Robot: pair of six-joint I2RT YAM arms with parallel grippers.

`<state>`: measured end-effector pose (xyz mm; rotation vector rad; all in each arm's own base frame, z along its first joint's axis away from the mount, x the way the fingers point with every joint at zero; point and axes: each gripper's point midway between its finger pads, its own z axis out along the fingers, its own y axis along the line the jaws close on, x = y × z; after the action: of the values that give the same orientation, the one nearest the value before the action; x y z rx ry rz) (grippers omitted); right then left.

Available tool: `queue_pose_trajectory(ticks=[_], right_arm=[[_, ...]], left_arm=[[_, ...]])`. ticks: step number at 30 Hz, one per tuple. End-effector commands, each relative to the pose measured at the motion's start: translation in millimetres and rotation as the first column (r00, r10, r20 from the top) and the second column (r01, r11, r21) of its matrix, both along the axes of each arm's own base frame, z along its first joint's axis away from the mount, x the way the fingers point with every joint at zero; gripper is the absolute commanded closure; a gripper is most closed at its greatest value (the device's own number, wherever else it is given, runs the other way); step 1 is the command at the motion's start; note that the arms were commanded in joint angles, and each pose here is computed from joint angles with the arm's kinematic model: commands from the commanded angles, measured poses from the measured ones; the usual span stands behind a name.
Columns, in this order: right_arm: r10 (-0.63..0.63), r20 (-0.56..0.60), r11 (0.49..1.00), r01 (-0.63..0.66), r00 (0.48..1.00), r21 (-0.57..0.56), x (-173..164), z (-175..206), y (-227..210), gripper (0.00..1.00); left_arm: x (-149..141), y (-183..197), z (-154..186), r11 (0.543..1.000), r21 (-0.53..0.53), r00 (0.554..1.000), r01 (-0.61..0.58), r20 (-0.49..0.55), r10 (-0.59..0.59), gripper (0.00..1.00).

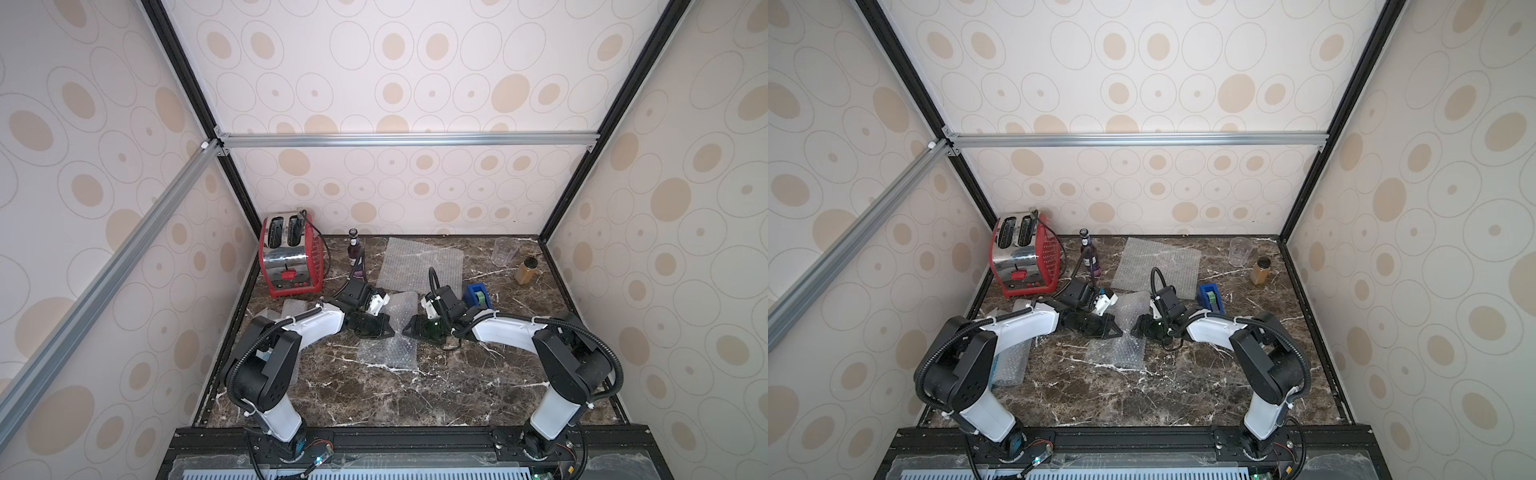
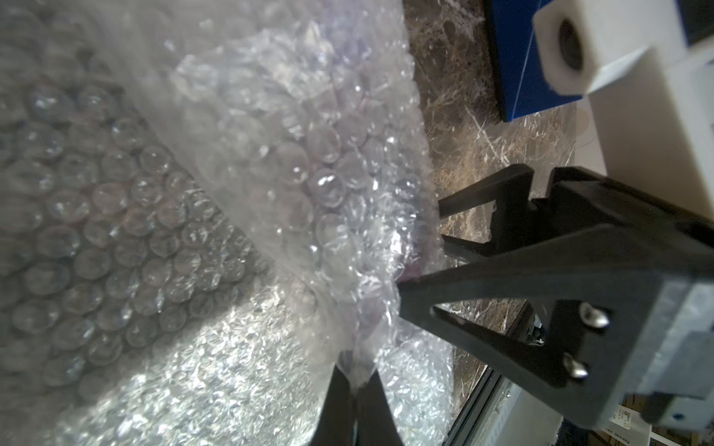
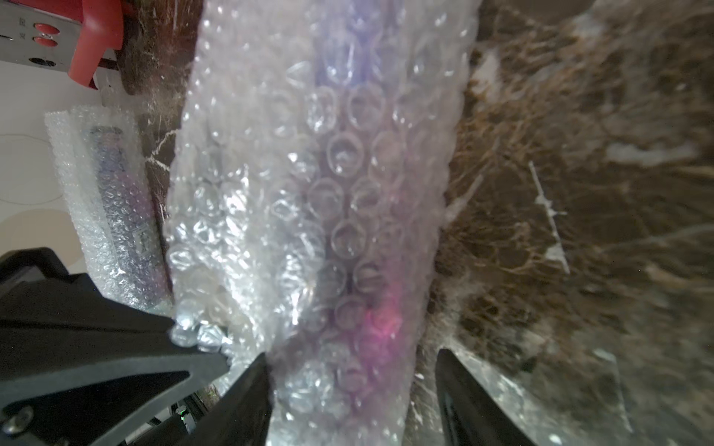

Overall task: Wrap wine bottles in bubble wrap
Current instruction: Wrap the wine bottle in bubble wrap.

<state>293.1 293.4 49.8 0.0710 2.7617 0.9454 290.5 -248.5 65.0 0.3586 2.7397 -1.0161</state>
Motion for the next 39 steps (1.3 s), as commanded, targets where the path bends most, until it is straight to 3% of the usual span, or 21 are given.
queue_pose_trajectory(ticks=[1, 16, 24, 31, 39], right_arm=[[-0.032, -0.075, 0.995, 0.025, 0.997, -0.094, -16.3, -21.2, -24.1, 0.33], [0.003, -0.085, 0.998, -0.009, 0.996, -0.065, -24.4, -30.1, -10.4, 0.30], [0.008, -0.088, 0.998, -0.013, 0.996, -0.061, -26.8, -33.4, -5.8, 0.29], [0.001, -0.121, 0.991, -0.017, 0.993, -0.130, -26.2, -43.9, -10.1, 0.39], [0.016, -0.145, 0.972, -0.049, 0.989, -0.228, -26.8, -48.6, -16.6, 0.52]], left_arm=[[14.7, 6.3, -5.5, 0.998, 0.062, 1.000, -0.011, 0.023, 0.010, 1.00], [12.6, -1.0, -42.3, 0.993, 0.118, 0.996, -0.010, -0.085, 0.020, 1.00], [2.6, -9.4, -54.2, 0.990, 0.141, 0.990, -0.017, -0.136, 0.037, 0.89], [-5.0, -16.6, -60.0, 0.986, 0.167, 0.988, 0.005, -0.152, 0.021, 0.76], [-7.2, -10.0, -58.7, 0.979, 0.204, 0.989, -0.020, -0.139, 0.049, 0.79]])
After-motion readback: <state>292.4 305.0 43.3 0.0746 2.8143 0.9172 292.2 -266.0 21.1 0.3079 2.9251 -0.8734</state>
